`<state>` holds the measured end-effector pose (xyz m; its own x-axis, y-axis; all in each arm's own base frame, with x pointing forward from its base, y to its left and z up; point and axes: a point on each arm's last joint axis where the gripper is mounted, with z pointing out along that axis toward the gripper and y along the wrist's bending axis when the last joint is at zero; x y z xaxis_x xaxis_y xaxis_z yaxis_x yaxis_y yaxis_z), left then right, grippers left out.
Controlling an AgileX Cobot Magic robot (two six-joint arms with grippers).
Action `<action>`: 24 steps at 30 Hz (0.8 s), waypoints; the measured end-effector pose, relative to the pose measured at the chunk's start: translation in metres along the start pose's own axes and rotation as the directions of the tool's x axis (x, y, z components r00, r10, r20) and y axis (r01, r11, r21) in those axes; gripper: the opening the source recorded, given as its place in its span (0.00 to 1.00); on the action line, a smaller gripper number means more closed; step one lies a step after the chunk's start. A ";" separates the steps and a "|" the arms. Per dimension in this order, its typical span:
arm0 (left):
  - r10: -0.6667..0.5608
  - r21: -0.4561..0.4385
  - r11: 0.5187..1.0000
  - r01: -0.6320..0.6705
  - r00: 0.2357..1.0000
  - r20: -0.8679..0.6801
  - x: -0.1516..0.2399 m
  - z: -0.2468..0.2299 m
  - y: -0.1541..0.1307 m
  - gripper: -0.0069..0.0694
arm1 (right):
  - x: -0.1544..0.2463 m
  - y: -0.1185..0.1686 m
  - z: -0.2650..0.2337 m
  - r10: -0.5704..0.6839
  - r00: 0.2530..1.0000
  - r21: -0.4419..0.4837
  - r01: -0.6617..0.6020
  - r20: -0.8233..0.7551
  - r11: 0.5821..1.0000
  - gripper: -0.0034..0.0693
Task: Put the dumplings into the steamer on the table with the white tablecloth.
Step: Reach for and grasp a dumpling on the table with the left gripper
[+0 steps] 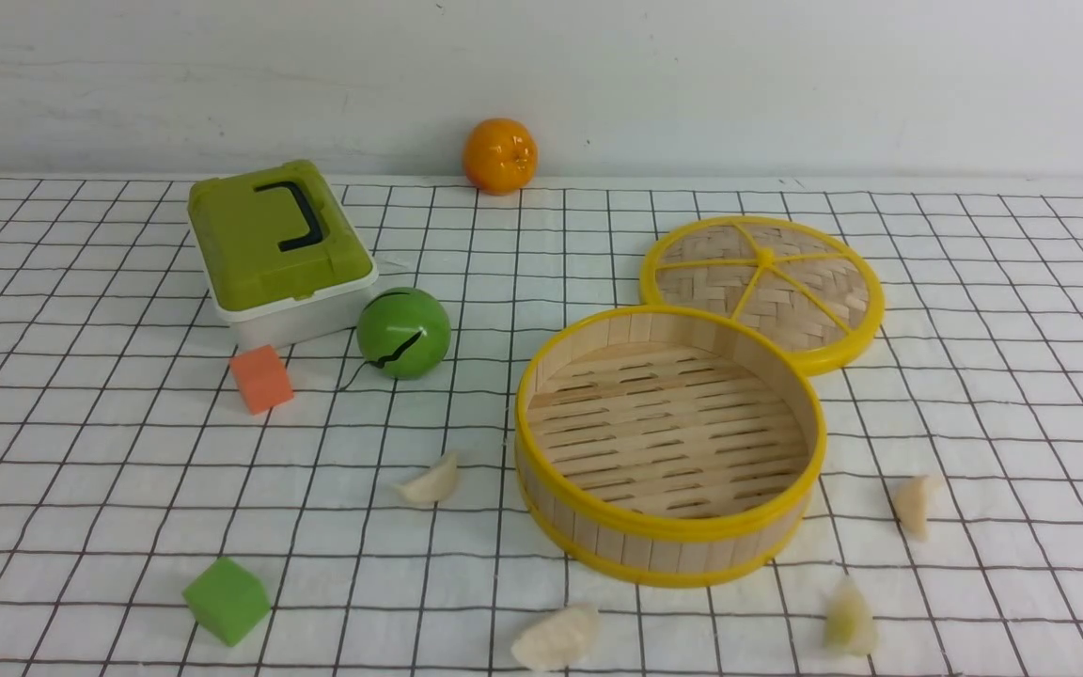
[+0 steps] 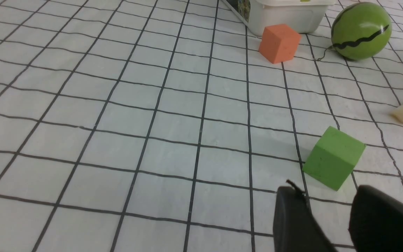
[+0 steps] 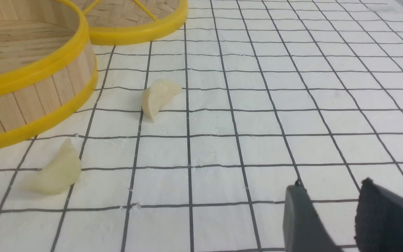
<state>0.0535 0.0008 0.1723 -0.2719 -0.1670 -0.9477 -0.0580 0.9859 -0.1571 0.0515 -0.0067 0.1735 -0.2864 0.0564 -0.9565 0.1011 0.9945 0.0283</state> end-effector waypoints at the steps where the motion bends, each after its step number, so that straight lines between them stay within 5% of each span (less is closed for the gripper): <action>1: 0.000 0.000 1.000 0.000 1.000 0.000 0.000 0.000 0.000 0.40 | 0.000 0.000 0.000 -0.002 1.000 0.001 0.002 0.000 1.000 0.38; 19: 0.003 0.000 1.000 -0.003 1.000 0.000 0.000 0.000 0.000 0.40 | -0.001 0.001 0.000 0.032 0.999 -0.017 -0.032 0.023 0.999 0.38; 22: -0.011 0.010 1.000 0.011 0.999 0.035 -0.003 0.000 -0.001 0.40 | -0.001 0.003 0.000 0.094 0.995 -0.038 -0.093 0.019 0.995 0.38; 24: -0.120 0.056 0.992 0.115 0.988 0.094 -0.009 -0.001 -0.004 0.40 | -0.001 0.007 0.000 0.252 0.968 -0.080 -0.251 0.002 0.965 0.38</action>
<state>0.0557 -0.0017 0.1818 -0.1711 -0.2821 -0.9440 -0.0348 0.9593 -0.2803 0.0527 0.0001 0.1747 -0.2495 0.3052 -0.9190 0.0937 0.9522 0.2908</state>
